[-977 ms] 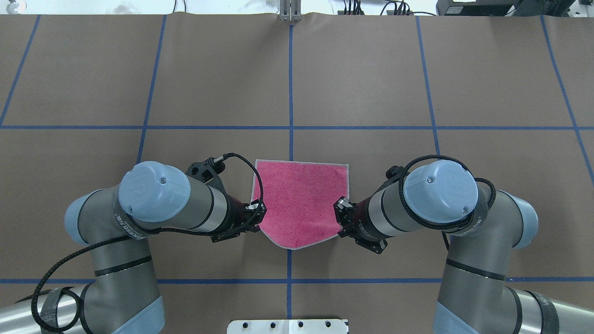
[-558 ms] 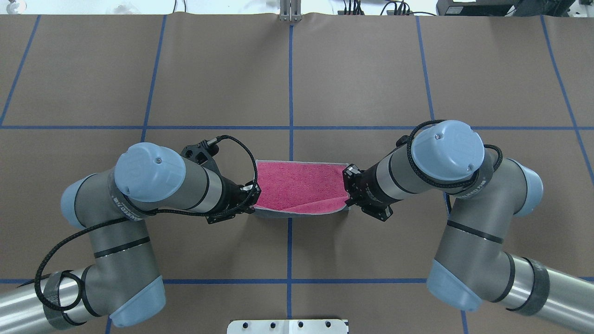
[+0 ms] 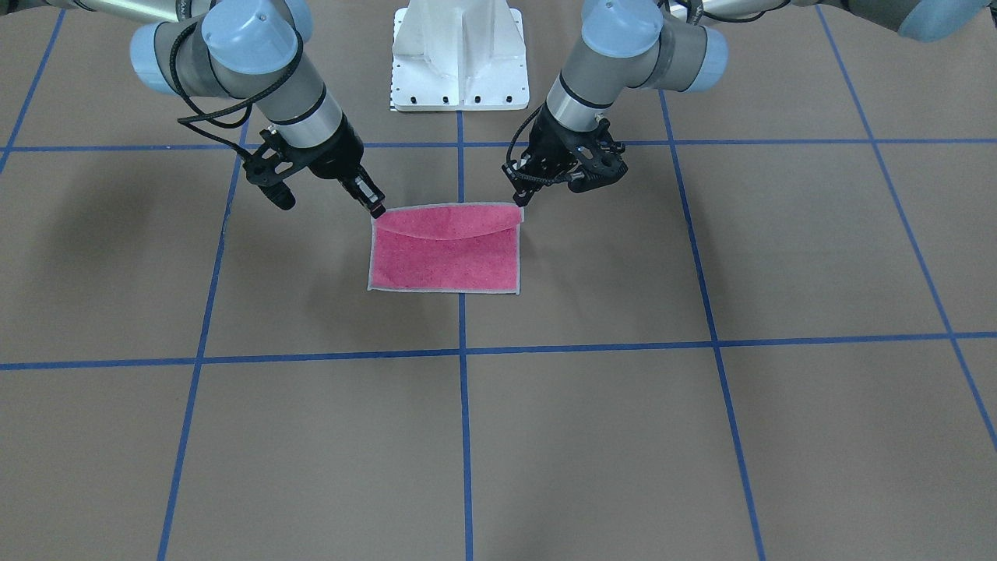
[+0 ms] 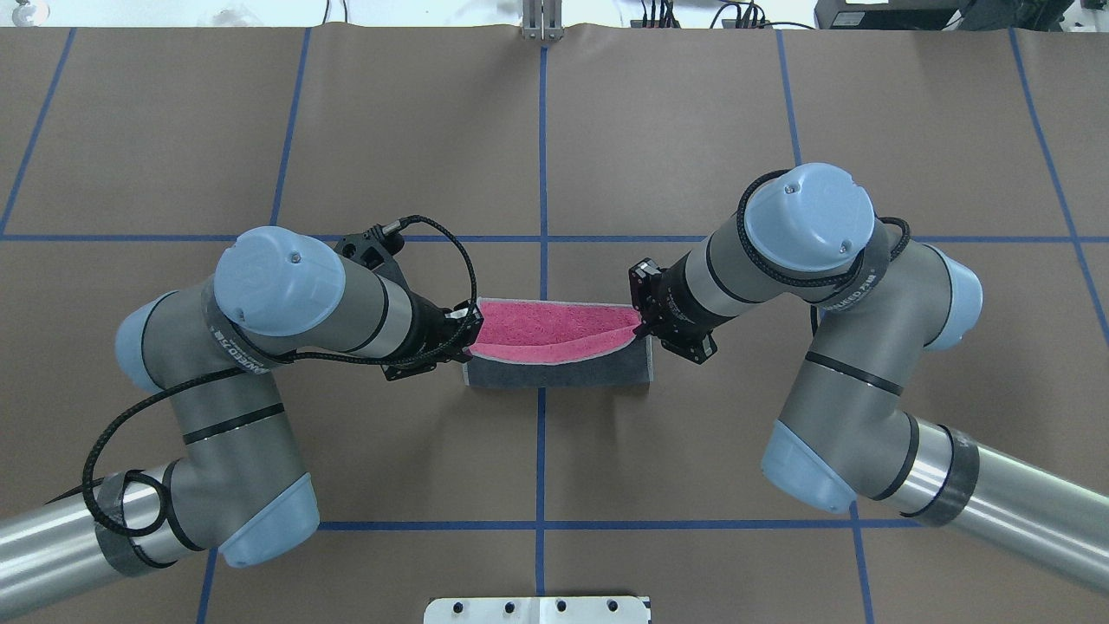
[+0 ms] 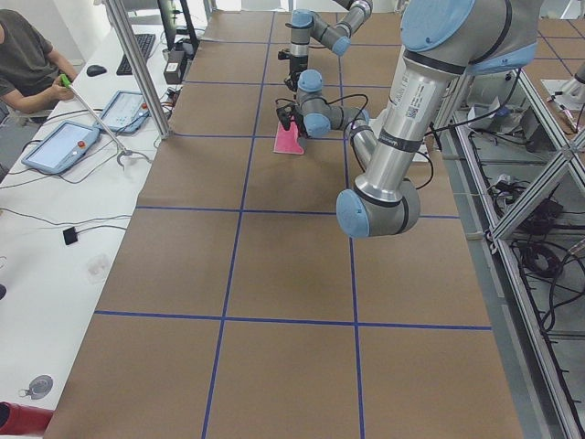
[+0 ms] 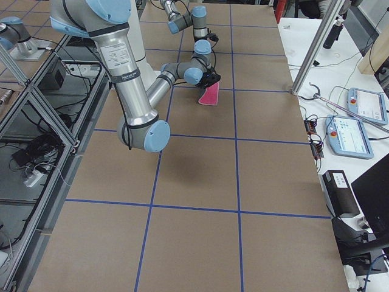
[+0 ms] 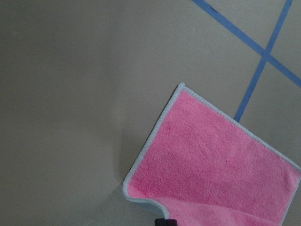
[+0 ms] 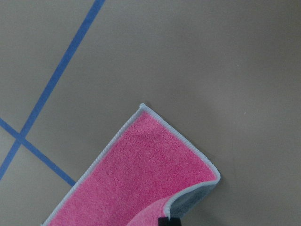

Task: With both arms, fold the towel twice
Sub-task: 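Lift the near edge with both grippers and fold it over toward the far edge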

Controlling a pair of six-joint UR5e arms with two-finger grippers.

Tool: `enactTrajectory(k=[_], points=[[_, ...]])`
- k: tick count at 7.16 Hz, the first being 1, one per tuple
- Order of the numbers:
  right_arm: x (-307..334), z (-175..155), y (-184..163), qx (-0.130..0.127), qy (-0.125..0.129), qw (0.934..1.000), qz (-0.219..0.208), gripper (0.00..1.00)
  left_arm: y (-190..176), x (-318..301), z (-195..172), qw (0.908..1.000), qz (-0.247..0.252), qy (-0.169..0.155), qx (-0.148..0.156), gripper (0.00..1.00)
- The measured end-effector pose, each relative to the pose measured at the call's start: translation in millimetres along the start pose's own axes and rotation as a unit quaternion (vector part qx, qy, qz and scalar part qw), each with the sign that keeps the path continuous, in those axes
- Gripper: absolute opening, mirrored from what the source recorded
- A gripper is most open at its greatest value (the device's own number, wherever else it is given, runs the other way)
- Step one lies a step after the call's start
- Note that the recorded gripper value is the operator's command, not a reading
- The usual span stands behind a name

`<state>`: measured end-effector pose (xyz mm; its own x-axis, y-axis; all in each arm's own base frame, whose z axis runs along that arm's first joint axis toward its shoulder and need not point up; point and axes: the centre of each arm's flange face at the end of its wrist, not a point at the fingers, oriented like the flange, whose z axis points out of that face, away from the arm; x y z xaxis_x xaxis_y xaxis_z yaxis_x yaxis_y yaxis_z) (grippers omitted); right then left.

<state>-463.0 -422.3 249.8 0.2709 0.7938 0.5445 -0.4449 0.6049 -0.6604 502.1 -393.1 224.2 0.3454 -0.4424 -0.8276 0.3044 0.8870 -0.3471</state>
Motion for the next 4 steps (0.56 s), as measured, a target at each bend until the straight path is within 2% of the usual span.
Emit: enactTrajectory(k=[4], points=[[-16.5,9.4,-13.9,0.004,0.007,0.9999,0.015,0.00,-22.4,13.9,17.3,0.9997,-0.010,-0.009,0.020,0.00]])
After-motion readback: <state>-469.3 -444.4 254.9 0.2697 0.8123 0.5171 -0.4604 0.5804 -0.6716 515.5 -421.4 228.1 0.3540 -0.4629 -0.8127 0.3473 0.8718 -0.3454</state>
